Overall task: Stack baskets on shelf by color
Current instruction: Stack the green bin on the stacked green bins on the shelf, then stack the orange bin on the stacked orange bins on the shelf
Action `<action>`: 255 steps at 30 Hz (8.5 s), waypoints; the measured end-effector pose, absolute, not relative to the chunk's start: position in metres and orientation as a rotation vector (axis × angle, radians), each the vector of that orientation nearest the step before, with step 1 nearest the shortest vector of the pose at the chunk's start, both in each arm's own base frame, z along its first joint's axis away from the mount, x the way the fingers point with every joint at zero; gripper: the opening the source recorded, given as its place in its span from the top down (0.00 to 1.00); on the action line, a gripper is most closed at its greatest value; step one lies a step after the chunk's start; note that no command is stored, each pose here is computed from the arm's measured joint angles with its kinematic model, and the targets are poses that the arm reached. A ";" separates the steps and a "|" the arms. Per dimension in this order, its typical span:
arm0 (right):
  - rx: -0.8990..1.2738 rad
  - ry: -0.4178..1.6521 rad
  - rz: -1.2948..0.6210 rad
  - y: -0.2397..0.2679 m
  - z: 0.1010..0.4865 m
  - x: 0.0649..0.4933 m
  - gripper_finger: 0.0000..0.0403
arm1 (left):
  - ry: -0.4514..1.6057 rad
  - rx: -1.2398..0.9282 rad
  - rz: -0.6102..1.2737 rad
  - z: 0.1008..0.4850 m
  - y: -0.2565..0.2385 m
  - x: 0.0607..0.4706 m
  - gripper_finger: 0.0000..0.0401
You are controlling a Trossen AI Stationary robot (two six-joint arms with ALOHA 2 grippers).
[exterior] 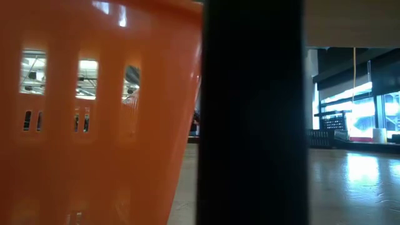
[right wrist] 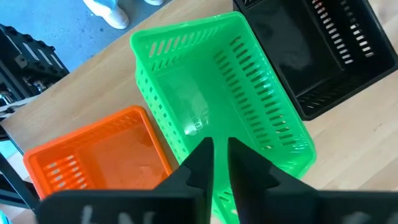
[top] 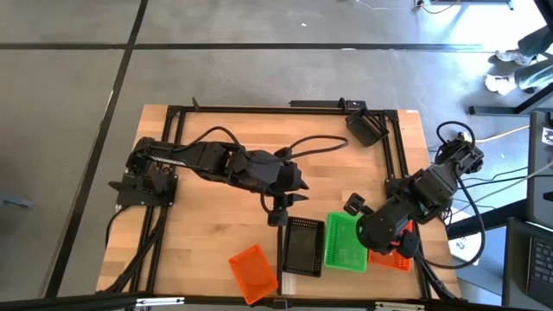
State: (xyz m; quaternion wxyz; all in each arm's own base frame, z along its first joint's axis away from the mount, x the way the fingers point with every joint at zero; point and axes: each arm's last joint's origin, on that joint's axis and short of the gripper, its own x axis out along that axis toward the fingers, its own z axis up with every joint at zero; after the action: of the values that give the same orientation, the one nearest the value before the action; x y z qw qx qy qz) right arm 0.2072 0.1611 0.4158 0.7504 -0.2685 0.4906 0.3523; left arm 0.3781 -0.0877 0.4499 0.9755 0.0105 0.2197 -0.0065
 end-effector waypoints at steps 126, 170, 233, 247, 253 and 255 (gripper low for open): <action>-0.509 1.211 0.902 0.175 0.394 0.223 0.85 | 0.440 0.028 -0.014 0.451 -0.087 0.378 0.73; -0.452 1.170 0.876 0.174 0.408 0.222 1.00 | 0.441 0.028 -0.014 0.451 -0.087 0.378 0.73; 0.153 1.458 -0.224 0.093 0.344 0.260 1.00 | 0.567 0.059 -0.032 0.447 -0.085 0.362 0.73; 0.194 1.453 0.080 0.102 0.345 0.267 1.00 | 0.579 0.062 -0.031 0.446 -0.084 0.361 0.73; 0.178 1.452 0.111 0.103 0.347 0.266 1.00 | 0.579 0.055 -0.028 0.446 -0.084 0.361 0.73; 0.173 1.445 0.107 0.103 0.353 0.264 1.00 | 0.582 0.036 -0.022 0.446 -0.084 0.361 0.73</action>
State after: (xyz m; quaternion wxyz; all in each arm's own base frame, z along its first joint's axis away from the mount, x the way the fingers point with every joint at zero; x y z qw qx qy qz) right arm 0.2645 0.1031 0.3532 0.7454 0.0792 0.6600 0.0490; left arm 0.3611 -0.0843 0.4455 0.9577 0.0179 0.2870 -0.0111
